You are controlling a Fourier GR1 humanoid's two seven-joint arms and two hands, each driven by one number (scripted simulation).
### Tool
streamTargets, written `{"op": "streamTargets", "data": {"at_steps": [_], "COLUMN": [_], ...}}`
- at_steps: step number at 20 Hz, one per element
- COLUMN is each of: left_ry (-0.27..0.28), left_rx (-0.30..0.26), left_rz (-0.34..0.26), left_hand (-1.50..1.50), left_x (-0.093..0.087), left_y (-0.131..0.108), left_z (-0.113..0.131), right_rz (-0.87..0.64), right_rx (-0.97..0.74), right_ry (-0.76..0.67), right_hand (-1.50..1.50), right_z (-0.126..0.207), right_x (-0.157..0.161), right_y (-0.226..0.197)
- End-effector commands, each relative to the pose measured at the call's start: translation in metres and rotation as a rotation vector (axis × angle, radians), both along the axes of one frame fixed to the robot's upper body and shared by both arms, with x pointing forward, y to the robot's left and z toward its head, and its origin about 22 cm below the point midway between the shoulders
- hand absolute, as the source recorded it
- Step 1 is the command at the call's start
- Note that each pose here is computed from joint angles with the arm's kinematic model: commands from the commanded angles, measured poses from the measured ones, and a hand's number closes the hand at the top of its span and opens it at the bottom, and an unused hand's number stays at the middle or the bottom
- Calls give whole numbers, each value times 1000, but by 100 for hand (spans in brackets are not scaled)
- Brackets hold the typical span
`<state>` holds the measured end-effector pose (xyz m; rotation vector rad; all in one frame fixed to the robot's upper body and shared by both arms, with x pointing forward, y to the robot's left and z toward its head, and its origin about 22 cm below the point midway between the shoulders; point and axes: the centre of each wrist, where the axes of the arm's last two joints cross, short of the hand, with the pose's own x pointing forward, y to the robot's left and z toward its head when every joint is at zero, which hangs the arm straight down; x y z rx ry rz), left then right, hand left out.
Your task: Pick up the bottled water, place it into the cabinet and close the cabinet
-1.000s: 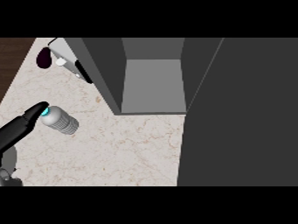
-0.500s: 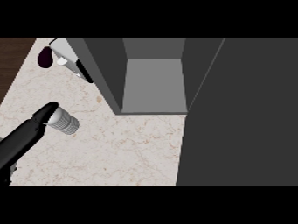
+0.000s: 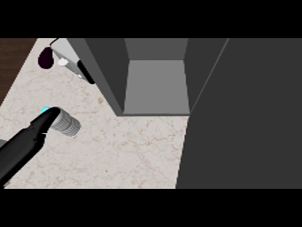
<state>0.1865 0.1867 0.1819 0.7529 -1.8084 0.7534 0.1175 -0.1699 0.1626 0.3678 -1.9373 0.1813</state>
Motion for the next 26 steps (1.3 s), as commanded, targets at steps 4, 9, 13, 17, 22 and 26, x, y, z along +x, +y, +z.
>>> {"op": "streamTargets", "data": {"at_steps": [4, 9, 13, 17, 22, 26], "left_ry": [37, 74, 80, 136, 185, 176], "left_rx": [-22, -43, -53, -29, -53, -60], "left_rz": [40, 11, 28, 26, 34, 55], "left_hand": [-150, -150, -150, -150, -150, -150], "left_x": [-1, -2, 9, 8, 21, 28], "left_y": [0, 1, 11, 10, 32, 36], "left_z": [8, -6, -2, -28, -49, -56], "right_rz": [-52, -70, -72, -59, -63, -64], "right_rx": [-43, -37, -49, -51, -52, -55], "right_ry": [-64, -59, -63, -64, -65, -51], "right_hand": [-150, -150, -150, -150, -150, -150], "right_z": [14, 23, 19, 23, 15, 21], "right_x": [-20, -26, -18, -22, -15, -19], "right_y": [5, -3, 2, -3, 8, 14]}}
